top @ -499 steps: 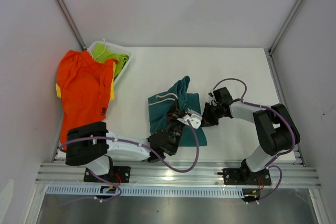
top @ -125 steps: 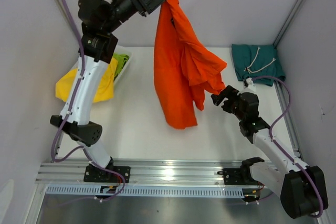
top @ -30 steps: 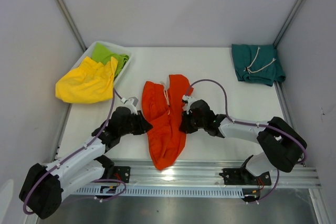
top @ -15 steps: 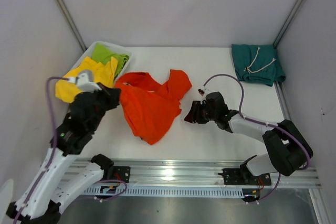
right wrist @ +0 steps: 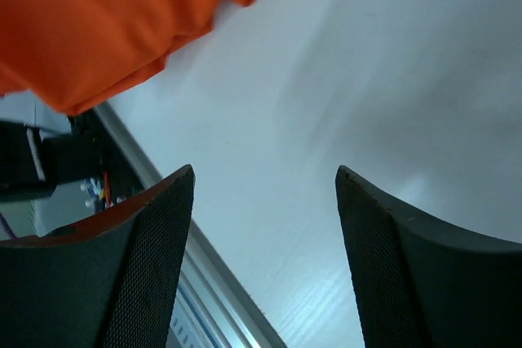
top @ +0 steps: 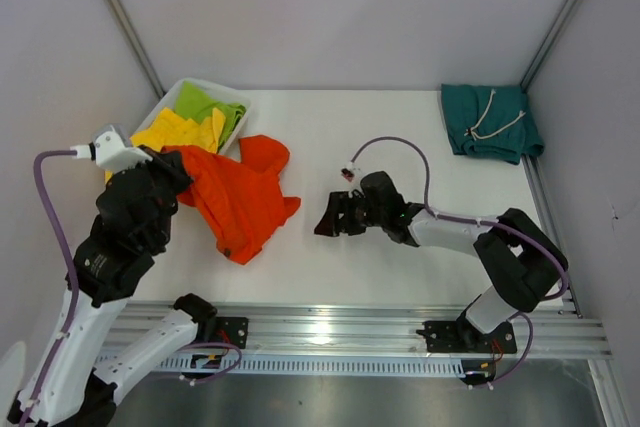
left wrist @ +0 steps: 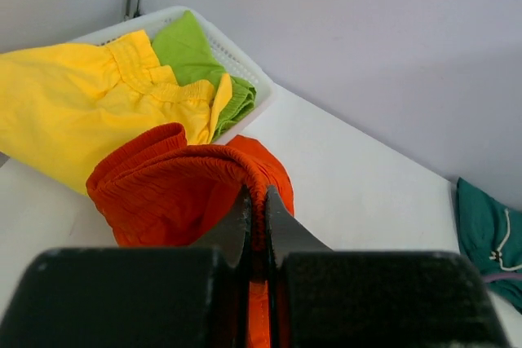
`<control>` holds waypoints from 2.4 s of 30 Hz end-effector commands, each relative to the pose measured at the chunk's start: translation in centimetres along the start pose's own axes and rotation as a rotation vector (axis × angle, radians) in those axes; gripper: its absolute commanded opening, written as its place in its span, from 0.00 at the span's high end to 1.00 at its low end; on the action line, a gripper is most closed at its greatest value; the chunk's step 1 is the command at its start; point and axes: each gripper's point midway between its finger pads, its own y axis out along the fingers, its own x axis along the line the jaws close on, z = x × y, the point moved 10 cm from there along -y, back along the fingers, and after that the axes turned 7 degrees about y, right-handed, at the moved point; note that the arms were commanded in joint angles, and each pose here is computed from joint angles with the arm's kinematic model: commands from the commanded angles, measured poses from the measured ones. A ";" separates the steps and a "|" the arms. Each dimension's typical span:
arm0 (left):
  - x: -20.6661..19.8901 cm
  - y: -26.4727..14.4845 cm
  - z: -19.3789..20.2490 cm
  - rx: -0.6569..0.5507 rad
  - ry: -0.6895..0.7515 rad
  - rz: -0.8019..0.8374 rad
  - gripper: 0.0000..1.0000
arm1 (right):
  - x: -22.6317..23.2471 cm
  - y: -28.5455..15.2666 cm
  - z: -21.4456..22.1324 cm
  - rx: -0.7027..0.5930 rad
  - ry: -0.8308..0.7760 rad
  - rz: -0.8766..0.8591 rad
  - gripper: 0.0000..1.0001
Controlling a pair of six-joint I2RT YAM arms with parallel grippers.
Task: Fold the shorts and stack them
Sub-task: Flatten the shorts out
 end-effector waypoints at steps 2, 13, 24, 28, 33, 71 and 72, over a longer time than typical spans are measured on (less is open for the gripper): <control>-0.8 0.4 -4.0 -0.111 0.011 -0.060 1.00 | 5.6 0.9 1.1 -0.003 -0.228 -0.156 0.27; -2.9 2.3 -5.2 -0.086 0.026 -0.044 1.00 | 10.1 4.0 5.9 -0.233 -0.567 -0.062 0.30; -3.5 2.5 -5.8 -0.077 0.024 -0.027 1.00 | 12.3 10.7 4.3 -0.398 -0.595 0.011 0.29; -3.5 2.5 -6.3 -0.086 0.024 -0.032 1.00 | 12.3 12.6 4.9 -0.364 -0.612 -0.054 0.32; -3.6 2.7 -7.1 -0.095 0.035 -0.045 1.00 | 12.1 13.7 6.5 -0.317 -0.618 -0.144 0.36; -4.0 5.7 -6.8 -0.082 0.082 -0.104 1.00 | 10.0 -1.5 5.0 0.094 -0.442 -0.523 1.00; -3.9 6.2 -6.2 -0.066 0.091 -0.111 1.00 | 9.4 -1.7 4.3 0.185 -0.413 -0.560 1.00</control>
